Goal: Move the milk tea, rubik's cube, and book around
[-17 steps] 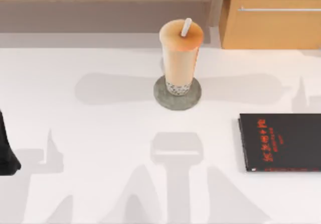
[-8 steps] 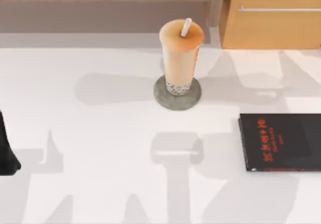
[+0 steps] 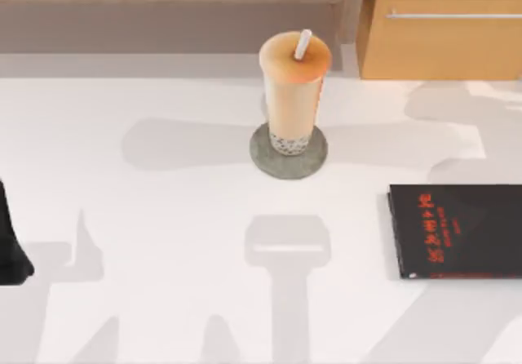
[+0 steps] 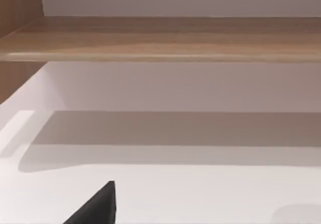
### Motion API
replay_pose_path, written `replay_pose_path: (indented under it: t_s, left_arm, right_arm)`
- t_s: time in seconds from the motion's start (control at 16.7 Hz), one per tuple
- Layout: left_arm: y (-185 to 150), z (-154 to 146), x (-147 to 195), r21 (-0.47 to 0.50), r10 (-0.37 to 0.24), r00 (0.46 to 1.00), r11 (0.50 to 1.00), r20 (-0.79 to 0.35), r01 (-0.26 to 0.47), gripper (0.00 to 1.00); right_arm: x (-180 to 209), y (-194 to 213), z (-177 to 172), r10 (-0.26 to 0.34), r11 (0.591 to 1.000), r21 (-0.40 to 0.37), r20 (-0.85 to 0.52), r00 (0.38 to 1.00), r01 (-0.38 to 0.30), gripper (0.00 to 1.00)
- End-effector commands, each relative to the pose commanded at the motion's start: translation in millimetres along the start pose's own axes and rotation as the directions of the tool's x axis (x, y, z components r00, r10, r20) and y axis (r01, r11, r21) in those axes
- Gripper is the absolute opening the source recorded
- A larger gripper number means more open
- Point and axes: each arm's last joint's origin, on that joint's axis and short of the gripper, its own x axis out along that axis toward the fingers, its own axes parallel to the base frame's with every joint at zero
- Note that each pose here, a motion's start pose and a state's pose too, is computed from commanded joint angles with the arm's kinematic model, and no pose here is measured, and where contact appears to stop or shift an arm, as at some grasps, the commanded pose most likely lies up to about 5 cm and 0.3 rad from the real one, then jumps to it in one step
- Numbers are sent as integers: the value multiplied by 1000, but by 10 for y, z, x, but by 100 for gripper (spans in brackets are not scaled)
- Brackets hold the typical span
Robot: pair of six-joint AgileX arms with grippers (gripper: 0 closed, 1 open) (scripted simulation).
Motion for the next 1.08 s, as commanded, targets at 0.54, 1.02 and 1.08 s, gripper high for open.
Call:
replay_pose_path:
  t_s: [0.54,1.02,1.08]
  left_arm:
    - [0,0,0,0,0,1000,1000,0,0,100]
    - [0,0,0,0,0,1000,1000,0,0,100]
    - [0,0,0,0,0,1000,1000,0,0,100]
  right_arm:
    - [154,4,5,0,1000,0,0,1000,0,100]
    - [300,0,0,0,1000,0,0,1000,0,92]
    - [300,0,0,0,1000,0,0,1000,0,85]
